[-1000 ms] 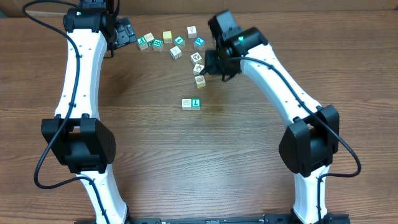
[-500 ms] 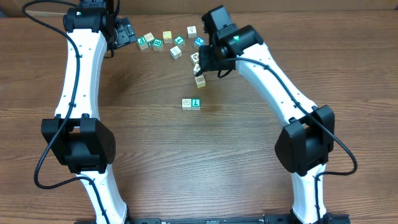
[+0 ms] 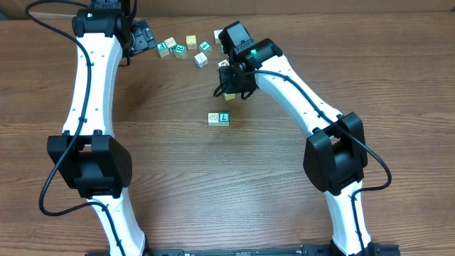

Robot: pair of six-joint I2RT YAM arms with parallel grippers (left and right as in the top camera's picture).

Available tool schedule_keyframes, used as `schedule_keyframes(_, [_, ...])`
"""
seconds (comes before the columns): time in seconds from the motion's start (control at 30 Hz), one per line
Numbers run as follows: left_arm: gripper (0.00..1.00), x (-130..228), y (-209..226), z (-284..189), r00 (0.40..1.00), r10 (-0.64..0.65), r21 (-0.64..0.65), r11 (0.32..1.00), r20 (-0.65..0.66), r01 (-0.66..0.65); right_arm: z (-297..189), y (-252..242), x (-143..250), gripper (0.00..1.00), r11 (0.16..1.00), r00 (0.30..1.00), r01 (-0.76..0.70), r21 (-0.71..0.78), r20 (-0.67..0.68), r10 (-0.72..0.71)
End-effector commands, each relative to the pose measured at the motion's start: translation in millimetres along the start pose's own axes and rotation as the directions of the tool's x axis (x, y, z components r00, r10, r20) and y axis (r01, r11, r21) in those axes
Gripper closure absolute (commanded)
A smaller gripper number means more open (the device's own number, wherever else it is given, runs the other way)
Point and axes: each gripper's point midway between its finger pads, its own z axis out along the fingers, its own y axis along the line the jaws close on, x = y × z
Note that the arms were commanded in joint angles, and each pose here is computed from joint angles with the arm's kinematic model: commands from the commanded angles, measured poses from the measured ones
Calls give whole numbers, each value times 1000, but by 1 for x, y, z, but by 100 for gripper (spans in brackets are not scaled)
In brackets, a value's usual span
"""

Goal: Form a horizontal line
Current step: 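Raise the right gripper and move it back over the block pile, then lower the right gripper onto the pineapple 'B' block and close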

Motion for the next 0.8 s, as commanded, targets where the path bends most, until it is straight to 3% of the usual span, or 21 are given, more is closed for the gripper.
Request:
schedule_keyframes(0.0, [0, -5, -1, -5, 1000, 8, 5, 1000, 17, -8, 6, 8, 3, 96, 1000, 1000, 14, -9, -4, -14])
schedule_keyframes(0.1, [0, -5, -1, -5, 1000, 8, 5, 1000, 17, -8, 8, 3, -6, 90, 1000, 999, 15, 20, 40, -15])
schedule_keyframes(0.27, [0, -5, -1, -5, 1000, 8, 5, 1000, 17, -8, 14, -1, -23, 65, 998, 993, 28, 54, 109, -34])
schedule_keyframes(0.43, [0, -5, -1, -5, 1000, 8, 5, 1000, 17, -8, 29, 0, -28, 51, 998, 991, 35, 49, 130, -41])
schedule_keyframes(0.77, [0, -5, -1, -5, 1000, 8, 5, 1000, 17, -8, 42, -13, -37, 49, 992, 976, -75, 97, 213, 53])
